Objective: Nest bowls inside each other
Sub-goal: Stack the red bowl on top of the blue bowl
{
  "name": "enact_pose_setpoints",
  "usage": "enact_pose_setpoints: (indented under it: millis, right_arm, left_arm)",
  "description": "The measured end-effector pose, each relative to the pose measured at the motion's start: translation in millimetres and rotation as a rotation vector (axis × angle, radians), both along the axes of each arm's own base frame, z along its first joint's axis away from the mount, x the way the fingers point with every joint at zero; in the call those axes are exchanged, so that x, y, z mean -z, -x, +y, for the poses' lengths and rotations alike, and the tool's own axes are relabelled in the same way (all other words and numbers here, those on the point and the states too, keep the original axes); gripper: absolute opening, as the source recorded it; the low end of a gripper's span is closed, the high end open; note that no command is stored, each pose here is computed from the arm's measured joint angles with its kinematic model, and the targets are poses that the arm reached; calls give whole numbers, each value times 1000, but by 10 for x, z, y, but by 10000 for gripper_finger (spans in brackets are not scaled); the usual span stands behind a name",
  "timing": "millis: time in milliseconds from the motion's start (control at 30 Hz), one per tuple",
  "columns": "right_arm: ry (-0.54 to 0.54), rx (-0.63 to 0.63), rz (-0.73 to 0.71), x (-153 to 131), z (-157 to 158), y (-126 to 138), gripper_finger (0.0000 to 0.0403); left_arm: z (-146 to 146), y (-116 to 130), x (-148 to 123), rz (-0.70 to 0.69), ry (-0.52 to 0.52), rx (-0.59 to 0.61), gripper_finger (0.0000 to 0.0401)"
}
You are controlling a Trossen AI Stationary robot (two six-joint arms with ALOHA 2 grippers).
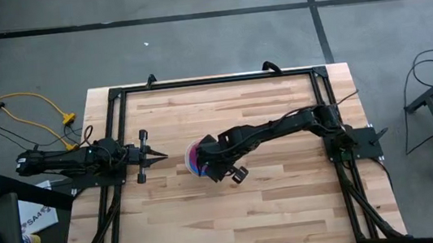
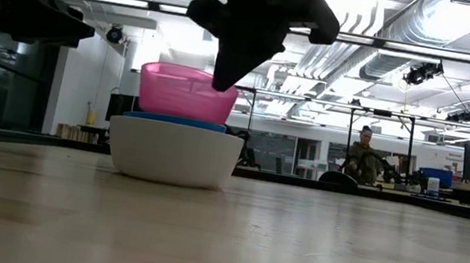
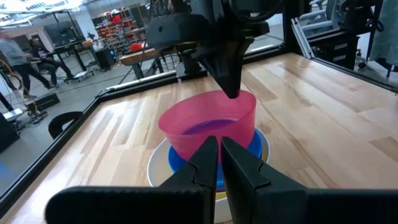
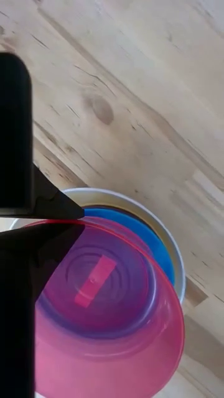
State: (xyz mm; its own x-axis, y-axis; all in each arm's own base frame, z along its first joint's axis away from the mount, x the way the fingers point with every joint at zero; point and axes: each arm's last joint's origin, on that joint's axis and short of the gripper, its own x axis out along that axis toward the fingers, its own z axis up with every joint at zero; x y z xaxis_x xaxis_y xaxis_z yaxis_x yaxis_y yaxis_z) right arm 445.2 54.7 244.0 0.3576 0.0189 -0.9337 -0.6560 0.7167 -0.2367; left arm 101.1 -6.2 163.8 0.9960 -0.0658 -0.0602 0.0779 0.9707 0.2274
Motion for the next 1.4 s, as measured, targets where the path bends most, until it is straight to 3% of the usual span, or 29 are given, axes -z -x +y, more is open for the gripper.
enact_pose_setpoints:
  millis: [1033, 1400]
  right_arm:
    - [4, -12, 28, 121, 9, -37, 4]
    - [-3, 6, 17, 117, 10, -48, 27]
  left_arm:
    - [0, 0, 1, 0, 0, 0, 19]
    - [0, 0, 1, 0, 0, 0, 19]
